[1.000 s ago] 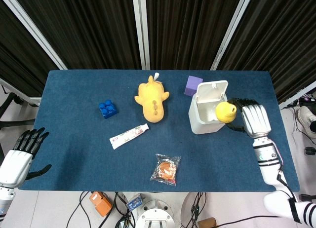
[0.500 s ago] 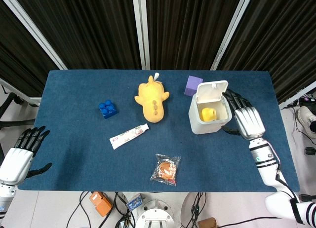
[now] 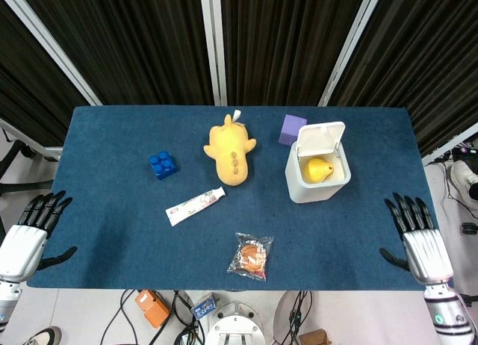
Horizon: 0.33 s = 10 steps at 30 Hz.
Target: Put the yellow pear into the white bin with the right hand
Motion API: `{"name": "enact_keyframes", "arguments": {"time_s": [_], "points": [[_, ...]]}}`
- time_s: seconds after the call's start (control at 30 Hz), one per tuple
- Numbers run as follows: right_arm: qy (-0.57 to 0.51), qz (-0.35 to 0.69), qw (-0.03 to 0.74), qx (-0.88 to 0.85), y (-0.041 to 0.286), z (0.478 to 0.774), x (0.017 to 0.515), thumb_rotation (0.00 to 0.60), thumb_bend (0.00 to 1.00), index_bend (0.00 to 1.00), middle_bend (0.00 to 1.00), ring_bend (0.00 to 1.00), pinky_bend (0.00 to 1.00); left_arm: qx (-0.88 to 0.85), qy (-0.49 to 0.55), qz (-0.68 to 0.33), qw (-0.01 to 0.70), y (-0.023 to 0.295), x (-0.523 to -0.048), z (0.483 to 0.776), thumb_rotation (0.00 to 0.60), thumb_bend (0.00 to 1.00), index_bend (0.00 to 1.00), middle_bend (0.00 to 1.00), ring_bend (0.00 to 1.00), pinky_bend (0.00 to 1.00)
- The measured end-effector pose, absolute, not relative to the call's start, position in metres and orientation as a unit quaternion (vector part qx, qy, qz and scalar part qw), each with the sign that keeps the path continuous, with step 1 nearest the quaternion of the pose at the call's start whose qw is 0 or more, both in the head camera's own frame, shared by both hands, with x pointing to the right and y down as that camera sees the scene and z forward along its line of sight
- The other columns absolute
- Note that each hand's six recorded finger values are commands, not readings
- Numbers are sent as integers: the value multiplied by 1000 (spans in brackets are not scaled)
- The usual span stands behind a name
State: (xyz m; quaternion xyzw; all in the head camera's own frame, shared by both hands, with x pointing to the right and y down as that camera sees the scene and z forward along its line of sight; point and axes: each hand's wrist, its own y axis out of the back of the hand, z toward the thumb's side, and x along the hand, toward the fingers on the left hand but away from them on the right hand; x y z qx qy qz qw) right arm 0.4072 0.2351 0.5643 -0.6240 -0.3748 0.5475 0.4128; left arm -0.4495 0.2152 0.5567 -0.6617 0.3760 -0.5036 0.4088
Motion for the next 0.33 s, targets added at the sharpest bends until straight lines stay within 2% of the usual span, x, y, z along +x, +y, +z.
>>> {"name": "enact_keyframes", "arguments": {"time_s": [0.03,0.13,0.33], "points": [[-369,565,402,-619,251,566,416,600,270,0,0,0,0,-662,375,-504,408,215,-449,557,600,117,0,0,0,33],[-367,586,387,-610,271,569,432,600,270,0,0,0,0,-664,370,-509,404,215,-449,561,600,117,0,0,0,33],[-380,589,384,-601,273,568,441,600,271,0,0,0,0,-666,359,-516,402,213,-446,566,600,117,0,0,0,33]]}}
